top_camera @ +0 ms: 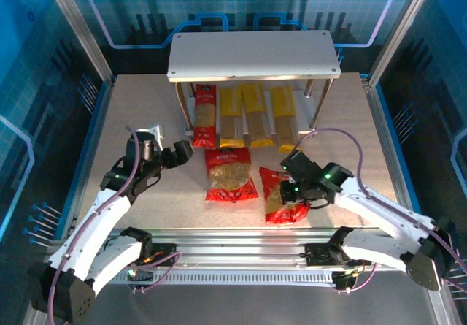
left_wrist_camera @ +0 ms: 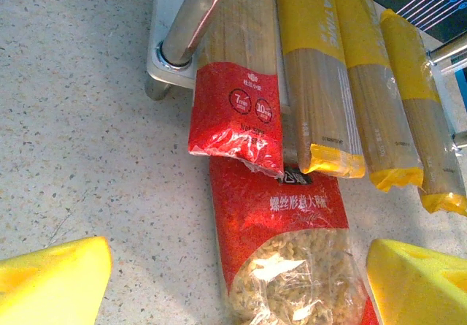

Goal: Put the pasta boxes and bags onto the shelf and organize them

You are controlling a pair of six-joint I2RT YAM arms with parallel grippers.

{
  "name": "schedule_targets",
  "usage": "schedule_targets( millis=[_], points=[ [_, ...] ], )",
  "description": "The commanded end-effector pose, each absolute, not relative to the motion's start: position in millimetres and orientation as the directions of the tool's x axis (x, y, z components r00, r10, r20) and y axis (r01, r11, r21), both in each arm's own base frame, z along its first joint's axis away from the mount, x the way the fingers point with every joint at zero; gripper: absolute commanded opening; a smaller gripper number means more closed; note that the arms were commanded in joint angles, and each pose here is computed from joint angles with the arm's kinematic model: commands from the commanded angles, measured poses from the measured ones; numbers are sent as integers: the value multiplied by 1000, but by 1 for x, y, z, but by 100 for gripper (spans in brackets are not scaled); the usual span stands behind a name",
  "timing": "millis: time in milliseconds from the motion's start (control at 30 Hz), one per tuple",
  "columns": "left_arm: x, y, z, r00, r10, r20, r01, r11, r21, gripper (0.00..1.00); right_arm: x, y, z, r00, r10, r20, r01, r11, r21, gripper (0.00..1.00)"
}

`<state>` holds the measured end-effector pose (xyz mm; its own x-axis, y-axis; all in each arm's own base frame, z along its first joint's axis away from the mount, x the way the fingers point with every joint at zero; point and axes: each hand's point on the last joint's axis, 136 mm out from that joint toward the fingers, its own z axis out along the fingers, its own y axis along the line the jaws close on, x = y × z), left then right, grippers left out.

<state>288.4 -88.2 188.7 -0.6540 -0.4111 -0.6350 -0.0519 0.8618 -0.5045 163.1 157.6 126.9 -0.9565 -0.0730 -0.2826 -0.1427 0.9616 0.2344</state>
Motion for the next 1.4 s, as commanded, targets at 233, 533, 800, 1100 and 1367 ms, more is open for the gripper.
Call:
schedule_targets(
  millis=[233, 533, 800, 1100, 1367],
  points=[
    [300, -91, 207, -634, -403, -660, -20, 862, -507, 91, 193, 133, 324, -704, -55, -708, -265, 945, 190, 0],
    [308, -94, 221, -622, -399, -674, 3, 859, -511, 91, 239, 137, 463, -327, -83, -941, -326, 945, 30, 0],
    [313, -94, 235, -606, -387, -695, 23, 865, -502, 91, 308, 138, 536, -93, -65, -994, -252, 967, -40, 0],
    [312, -87, 241, -588, -393, -706, 5, 872, -490, 91, 372, 116, 576, 40, -52, -998, -143, 988, -57, 0],
    [309, -82, 239, -581, -404, -706, -15, 873, -488, 91, 420, 126, 559, 63, -85, -994, -200, 975, -96, 0]
  ],
)
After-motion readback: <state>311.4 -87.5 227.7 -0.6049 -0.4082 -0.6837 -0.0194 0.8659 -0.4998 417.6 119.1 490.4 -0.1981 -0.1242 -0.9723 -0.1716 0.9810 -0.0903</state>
